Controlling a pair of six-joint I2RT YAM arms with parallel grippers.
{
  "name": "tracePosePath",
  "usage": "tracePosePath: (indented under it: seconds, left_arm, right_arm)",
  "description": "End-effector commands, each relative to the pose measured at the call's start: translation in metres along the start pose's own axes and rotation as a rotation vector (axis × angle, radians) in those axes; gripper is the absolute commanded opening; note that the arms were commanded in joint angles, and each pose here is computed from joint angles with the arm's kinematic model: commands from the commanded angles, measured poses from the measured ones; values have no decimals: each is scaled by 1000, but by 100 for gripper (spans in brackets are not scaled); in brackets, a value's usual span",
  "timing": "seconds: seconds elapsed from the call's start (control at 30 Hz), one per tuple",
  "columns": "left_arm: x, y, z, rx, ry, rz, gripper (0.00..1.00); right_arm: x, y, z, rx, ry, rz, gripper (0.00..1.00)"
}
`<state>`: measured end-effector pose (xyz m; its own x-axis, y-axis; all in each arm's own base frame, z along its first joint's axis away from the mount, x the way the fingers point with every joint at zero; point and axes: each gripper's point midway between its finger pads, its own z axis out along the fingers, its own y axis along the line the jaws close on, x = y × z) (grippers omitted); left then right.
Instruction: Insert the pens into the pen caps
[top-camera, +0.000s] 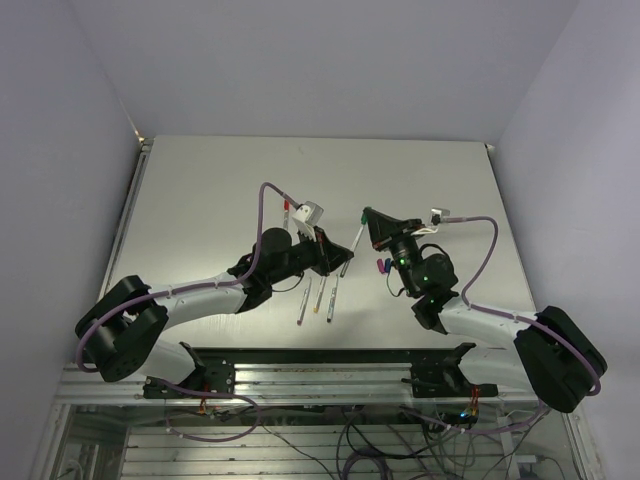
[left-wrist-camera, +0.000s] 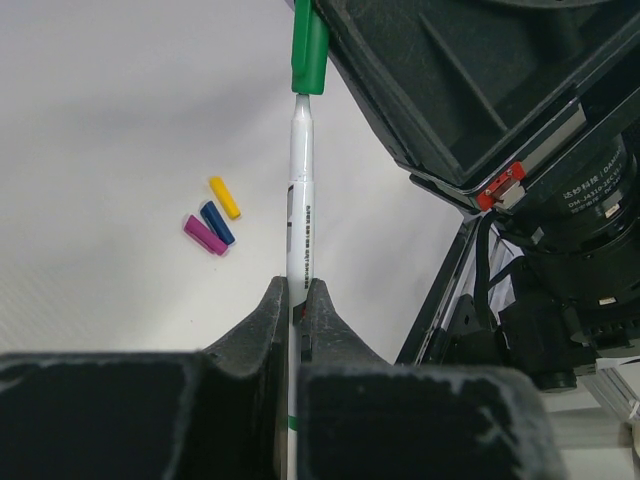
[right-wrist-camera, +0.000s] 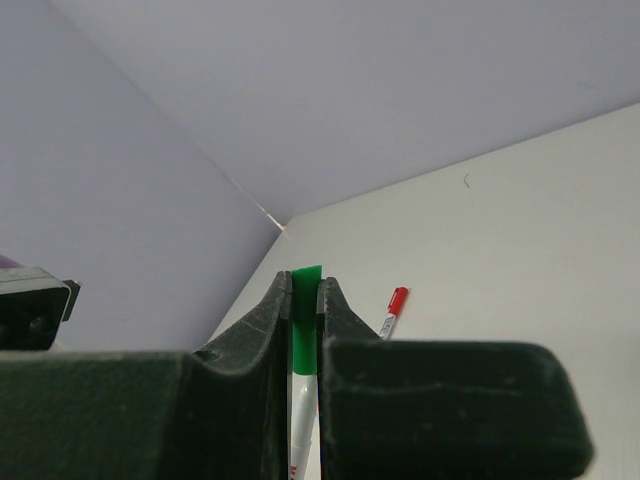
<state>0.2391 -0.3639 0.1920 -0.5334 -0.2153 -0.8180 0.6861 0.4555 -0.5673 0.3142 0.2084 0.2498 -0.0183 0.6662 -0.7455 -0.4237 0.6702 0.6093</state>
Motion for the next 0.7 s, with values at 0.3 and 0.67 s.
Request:
tracePosePath:
  seconds: [0.3,0.67]
  left_arm:
    - [-26,-16,-2,43,-97,33,7]
    - [-27,-20,-6,58,-98,42,7]
  right_arm:
    - [3,1,-3,-17,3,24,0]
    - [6,-2,-2,-7,10,12,0]
